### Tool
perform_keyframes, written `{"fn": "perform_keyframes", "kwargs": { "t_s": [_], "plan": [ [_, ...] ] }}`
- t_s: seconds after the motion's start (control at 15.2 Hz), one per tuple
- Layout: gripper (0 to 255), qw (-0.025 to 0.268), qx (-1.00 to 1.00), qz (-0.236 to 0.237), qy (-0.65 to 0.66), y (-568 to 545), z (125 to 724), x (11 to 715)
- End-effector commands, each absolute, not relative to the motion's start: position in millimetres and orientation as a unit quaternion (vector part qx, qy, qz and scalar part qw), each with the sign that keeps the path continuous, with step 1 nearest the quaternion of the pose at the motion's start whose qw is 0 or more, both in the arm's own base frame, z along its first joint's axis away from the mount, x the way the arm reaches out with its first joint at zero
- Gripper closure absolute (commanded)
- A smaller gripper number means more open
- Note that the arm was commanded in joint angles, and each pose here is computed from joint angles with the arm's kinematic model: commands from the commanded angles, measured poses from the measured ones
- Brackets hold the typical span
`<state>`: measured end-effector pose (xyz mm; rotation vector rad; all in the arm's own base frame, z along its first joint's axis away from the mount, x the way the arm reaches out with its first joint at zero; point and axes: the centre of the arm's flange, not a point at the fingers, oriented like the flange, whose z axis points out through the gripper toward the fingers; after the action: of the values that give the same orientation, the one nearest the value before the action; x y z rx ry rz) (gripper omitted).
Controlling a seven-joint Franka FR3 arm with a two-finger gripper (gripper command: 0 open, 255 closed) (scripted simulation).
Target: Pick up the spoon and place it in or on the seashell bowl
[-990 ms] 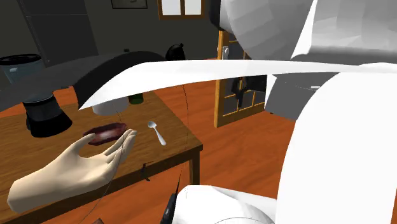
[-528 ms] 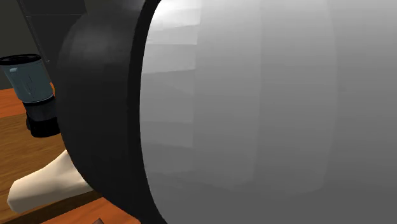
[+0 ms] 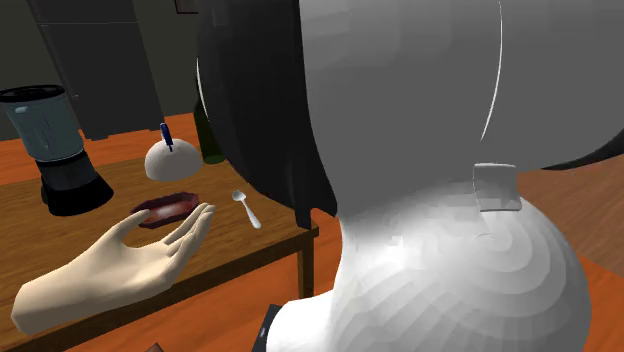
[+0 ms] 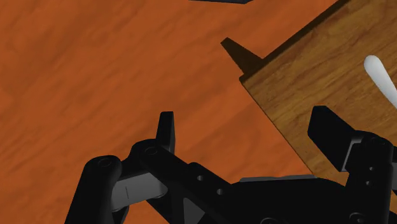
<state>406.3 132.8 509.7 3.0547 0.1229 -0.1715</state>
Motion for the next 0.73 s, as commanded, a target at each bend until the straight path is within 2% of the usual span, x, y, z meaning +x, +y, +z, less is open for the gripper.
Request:
{"fn": "perform_keyframes", "kwargs": {
  "t_s": [0.0,0.66],
  "plan": [
    [0,0.044,0.995,-0.059,0.062,156.7,496.8,416.8],
    [0,0.066,0.981,-0.075,0.164,281.3,438.5,448.0]
  ]
}}
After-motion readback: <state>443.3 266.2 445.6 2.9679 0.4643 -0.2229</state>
